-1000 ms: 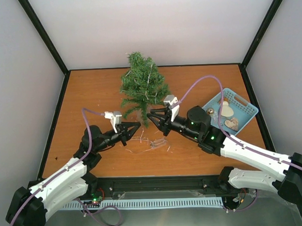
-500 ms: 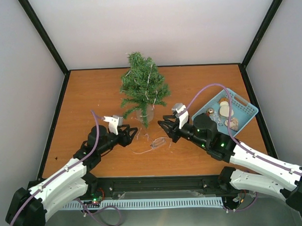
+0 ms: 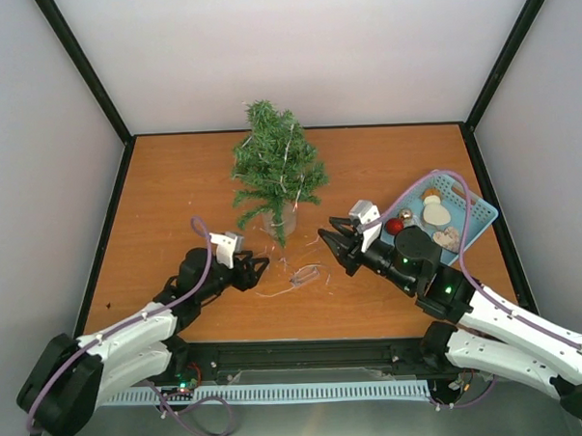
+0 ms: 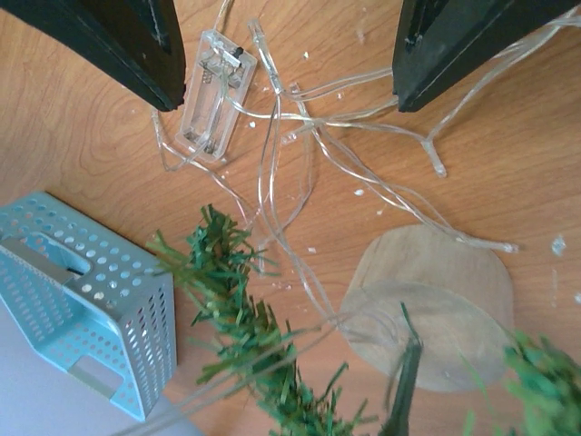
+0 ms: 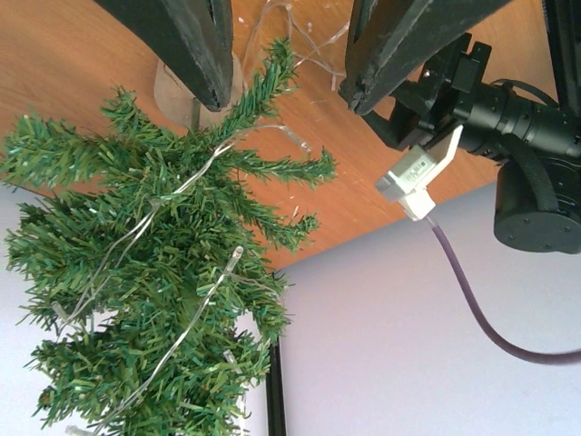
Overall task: Decorate the small christmas tree
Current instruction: Wrap the decoration item around the Christmas tree.
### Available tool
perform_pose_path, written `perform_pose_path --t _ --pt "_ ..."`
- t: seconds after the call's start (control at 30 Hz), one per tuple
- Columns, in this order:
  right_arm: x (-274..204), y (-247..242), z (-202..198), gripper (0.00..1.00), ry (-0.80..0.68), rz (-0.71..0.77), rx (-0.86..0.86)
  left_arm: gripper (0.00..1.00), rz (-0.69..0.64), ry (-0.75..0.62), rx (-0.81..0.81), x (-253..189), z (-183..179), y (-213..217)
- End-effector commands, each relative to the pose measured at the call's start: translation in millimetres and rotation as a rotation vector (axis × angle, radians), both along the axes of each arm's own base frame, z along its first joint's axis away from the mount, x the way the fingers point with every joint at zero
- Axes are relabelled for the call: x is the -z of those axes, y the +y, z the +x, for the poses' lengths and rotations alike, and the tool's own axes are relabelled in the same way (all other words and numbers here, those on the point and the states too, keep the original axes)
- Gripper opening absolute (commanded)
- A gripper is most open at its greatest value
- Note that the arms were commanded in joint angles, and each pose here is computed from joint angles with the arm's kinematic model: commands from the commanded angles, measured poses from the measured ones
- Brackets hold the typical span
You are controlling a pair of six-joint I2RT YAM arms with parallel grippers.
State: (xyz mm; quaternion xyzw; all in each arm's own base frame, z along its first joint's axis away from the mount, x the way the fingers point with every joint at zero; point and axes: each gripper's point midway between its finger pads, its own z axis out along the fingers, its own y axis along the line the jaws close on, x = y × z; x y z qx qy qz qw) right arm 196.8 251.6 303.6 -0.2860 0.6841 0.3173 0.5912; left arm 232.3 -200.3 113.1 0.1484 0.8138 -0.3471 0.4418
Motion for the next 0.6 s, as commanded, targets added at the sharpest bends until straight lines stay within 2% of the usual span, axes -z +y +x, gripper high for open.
perform_pose_path --t 0.0,0.1,0.23,0.3,0.4,0.43,0.47,0.57 --pt "-3 -8 -2 0.37 -0.041 0.001 0.020 0.64 -0.065 -0.013 0.057 -6 2 -15" --pt "-2 -13 -3 0.37 -0.056 0.015 0.038 0.69 -0.074 0.018 0.069 1 2 -20" --pt "0 -17 -3 0.37 -0.069 0.017 0.049 0.67 -0.055 0.034 0.044 9 9 -19" --pt "0 -18 -3 0.37 -0.073 0.013 0.052 0.59 -0.048 0.035 0.034 9 13 -19" --pt "-2 -20 -4 0.38 -0.083 0.009 0.055 0.36 -0.043 0.049 0.015 13 17 -19" --pt "-2 -20 -4 0.38 -0.089 0.005 0.053 0.35 -0.046 0.054 0.022 13 16 -20" --pt "-2 -20 -4 0.38 -0.093 0.001 0.053 0.37 -0.054 0.059 0.033 14 15 -22" --pt "-1 -23 -4 0.38 -0.095 -0.007 0.060 0.55 -0.097 0.071 0.075 11 8 -28"
